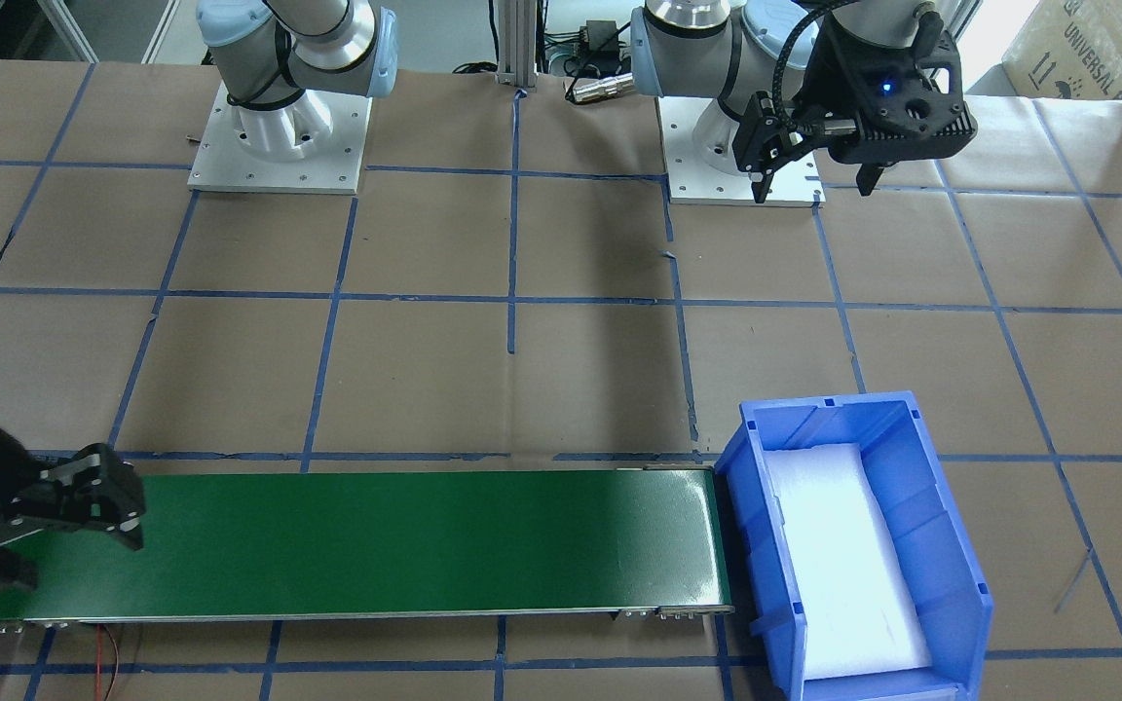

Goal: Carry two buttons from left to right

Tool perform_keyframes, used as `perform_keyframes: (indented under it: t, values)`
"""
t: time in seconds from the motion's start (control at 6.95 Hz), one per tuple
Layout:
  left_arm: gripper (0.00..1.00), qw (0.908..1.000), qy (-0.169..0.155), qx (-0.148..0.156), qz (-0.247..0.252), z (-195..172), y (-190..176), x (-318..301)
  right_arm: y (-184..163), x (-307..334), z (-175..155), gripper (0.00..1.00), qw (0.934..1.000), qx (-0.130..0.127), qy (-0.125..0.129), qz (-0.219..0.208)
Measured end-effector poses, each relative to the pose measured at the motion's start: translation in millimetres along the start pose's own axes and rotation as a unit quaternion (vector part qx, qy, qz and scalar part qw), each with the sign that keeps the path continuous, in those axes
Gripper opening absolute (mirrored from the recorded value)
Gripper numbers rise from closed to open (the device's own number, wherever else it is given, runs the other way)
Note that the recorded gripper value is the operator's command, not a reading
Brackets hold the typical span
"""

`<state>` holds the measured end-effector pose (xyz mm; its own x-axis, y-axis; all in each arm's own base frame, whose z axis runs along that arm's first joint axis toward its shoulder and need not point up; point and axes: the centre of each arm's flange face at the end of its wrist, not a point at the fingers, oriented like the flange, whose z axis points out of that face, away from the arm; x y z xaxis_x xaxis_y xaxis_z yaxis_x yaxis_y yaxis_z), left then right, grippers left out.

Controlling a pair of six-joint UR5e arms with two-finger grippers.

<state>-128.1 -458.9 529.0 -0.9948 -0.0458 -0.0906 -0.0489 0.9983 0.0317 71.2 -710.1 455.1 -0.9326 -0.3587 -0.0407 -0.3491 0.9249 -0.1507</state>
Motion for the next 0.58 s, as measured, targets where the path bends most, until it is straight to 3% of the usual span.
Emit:
perform_keyframes:
  t: [0.58]
  values:
    - [1.0,1.0,0.0,-0.002,-0.002,2.8,0.0,-1.7,71.7,-80.3,-33.8,0.85,0.9978,-0.017,0.002,0.064]
